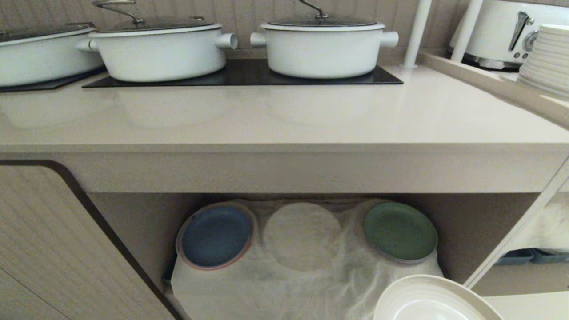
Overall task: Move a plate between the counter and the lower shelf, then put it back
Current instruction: Put the plate in the cupboard
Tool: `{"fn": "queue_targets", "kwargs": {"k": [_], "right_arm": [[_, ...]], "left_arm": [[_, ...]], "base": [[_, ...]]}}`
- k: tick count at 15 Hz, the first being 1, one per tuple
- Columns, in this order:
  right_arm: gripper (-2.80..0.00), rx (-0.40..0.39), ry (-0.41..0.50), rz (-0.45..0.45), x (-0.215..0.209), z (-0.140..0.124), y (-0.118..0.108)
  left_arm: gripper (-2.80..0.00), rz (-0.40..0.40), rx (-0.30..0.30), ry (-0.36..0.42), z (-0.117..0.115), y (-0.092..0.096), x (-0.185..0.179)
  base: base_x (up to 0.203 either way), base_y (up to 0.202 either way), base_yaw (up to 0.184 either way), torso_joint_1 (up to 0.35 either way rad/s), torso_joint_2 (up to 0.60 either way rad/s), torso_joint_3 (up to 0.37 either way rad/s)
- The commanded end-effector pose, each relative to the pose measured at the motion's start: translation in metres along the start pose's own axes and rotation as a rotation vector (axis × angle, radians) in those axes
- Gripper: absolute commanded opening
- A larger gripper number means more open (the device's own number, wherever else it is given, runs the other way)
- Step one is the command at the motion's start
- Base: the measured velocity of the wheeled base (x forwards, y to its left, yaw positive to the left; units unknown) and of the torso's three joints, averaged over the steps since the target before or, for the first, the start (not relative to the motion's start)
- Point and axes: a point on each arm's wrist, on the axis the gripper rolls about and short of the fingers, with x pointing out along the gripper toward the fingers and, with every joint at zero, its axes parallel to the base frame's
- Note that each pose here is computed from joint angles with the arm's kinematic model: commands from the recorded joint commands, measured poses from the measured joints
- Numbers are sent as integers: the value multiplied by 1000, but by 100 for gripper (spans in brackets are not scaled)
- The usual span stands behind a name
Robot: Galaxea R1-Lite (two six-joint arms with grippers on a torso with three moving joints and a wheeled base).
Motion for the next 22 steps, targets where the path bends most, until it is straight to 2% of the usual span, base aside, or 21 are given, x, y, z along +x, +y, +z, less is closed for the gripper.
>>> {"fn": "queue_targets", "kwargs": {"k": [1,10,22], "right_arm": [[-280,3,3,-1,0,0,0],[-280,5,5,-3,1,0,0],[-280,7,9,-7,1,0,-1]], "left_arm": [[-280,0,-1,-1,0,0,0],[-280,0,-1,0,0,0,0],[-280,0,-1,0,0,0,0]], "base": [[0,0,0,-167,461,292],[0,0,0,-136,423,288],[0,0,0,-4,24,13]]}}
